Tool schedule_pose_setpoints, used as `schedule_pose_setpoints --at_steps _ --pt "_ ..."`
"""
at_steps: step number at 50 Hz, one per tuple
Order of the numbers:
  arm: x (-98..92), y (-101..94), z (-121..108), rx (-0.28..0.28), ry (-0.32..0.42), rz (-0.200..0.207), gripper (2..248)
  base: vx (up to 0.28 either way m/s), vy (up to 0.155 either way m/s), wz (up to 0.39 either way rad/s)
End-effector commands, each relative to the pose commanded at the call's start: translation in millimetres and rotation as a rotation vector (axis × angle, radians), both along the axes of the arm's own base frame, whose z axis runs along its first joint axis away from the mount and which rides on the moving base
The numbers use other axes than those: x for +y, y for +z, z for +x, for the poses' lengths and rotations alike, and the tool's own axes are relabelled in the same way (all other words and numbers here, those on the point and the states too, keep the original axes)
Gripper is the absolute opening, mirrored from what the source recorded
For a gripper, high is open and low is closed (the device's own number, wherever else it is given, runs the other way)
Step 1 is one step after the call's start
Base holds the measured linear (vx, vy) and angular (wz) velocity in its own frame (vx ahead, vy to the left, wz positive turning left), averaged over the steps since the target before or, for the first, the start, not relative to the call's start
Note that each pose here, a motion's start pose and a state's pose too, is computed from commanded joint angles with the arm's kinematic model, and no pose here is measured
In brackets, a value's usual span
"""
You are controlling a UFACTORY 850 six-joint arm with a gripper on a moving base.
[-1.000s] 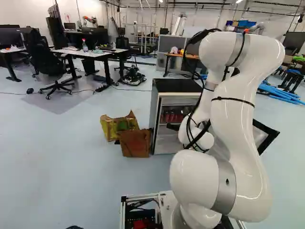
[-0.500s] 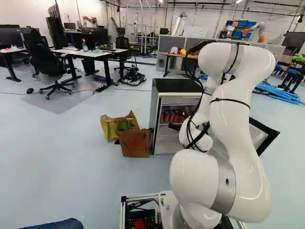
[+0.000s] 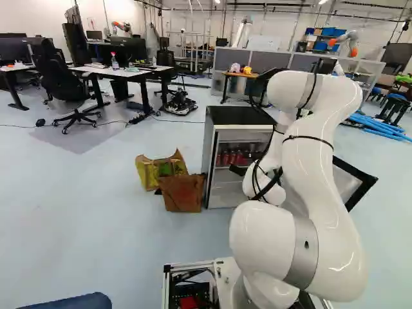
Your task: Grab a drink from the fridge
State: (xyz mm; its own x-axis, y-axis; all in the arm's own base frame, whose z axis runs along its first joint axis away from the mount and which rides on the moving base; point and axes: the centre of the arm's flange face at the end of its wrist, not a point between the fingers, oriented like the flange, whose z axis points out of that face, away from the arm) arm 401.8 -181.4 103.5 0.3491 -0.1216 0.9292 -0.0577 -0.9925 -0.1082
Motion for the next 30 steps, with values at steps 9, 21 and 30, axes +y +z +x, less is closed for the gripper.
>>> schedule_pose_setpoints --at_steps 9,21,30 --pt "-8.0 -12.2 7.6 -0.023 -0.010 -0.002 247 0.000 0.000 0.000" --pt "-18.0 -30.9 16.5 -0.025 -0.019 -0.003 247 0.000 0.000 0.000" --pt "-25.8 -45.7 23.3 -0.028 -0.026 -0.005 247 0.000 0.000 0.000"
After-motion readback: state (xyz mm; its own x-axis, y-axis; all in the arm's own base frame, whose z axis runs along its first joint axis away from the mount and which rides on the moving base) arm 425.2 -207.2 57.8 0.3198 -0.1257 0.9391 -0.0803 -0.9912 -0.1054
